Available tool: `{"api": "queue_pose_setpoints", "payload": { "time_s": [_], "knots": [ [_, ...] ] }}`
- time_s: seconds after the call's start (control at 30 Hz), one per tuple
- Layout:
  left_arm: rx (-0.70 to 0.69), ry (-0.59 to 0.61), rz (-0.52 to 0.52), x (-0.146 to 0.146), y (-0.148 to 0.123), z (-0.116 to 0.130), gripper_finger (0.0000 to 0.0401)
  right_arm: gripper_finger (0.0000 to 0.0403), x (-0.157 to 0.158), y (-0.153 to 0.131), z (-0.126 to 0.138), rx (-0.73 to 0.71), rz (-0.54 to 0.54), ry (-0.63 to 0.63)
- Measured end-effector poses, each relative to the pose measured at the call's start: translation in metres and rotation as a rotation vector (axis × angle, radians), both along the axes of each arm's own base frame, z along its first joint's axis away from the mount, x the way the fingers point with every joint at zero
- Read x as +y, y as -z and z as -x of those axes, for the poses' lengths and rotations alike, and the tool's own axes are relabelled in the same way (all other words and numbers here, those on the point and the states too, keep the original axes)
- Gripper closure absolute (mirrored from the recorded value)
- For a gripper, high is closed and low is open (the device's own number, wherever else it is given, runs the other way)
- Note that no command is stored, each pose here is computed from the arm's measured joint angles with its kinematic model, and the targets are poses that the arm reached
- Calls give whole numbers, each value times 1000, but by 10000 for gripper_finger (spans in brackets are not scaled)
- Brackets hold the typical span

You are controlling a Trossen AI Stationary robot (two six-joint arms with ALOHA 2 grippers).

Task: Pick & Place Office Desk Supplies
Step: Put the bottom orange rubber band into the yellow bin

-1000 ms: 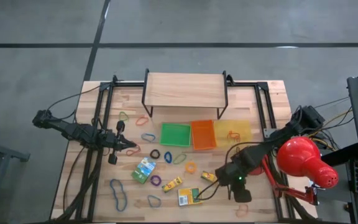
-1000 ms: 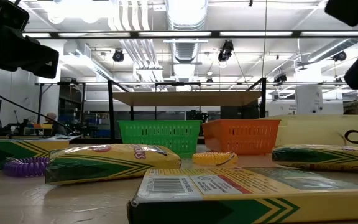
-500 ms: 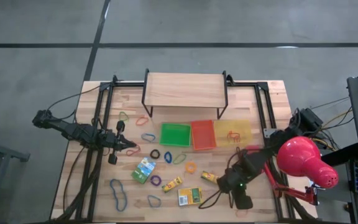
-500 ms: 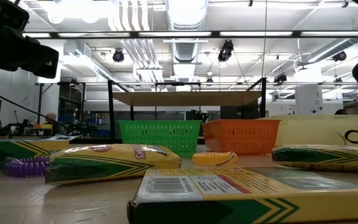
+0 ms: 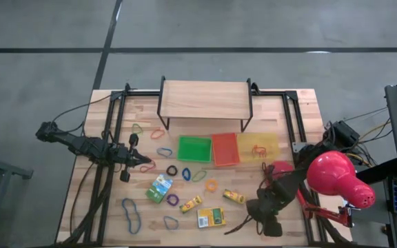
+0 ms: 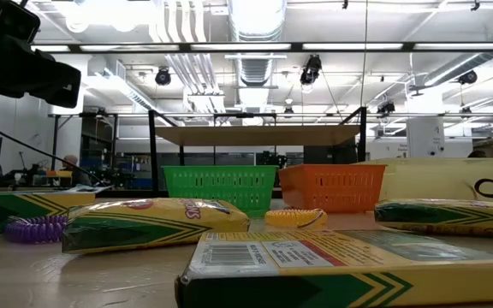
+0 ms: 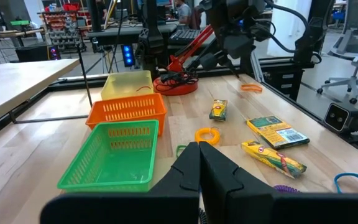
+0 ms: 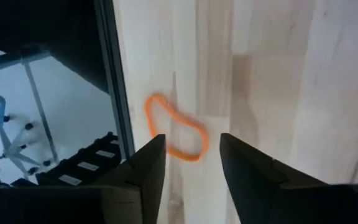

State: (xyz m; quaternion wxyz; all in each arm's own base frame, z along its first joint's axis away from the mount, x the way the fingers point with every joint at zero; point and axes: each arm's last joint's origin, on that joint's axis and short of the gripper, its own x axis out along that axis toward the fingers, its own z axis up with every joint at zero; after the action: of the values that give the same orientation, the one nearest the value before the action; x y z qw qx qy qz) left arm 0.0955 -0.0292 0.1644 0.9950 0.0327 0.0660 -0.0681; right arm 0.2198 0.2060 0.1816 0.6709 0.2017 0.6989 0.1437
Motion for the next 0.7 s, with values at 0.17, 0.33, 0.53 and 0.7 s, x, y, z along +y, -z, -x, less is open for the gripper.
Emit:
{"api": "queue_pose_setpoints", "payload": {
  "time_s": [0.17,0.33,0.53,0.7],
  "knots": [
    [0,0,0,0,0,0,400,241,8,0,7,26,8,32],
    [0,0,0,0,0,0,400,241,20,-1,14,-5,6,53],
    [0,0,0,0,0,0,400,242,30,-2,18,-121,24,34],
    [0,0,0,0,0,0,400,251,29,1,20,-118,35,17]
  ]
}}
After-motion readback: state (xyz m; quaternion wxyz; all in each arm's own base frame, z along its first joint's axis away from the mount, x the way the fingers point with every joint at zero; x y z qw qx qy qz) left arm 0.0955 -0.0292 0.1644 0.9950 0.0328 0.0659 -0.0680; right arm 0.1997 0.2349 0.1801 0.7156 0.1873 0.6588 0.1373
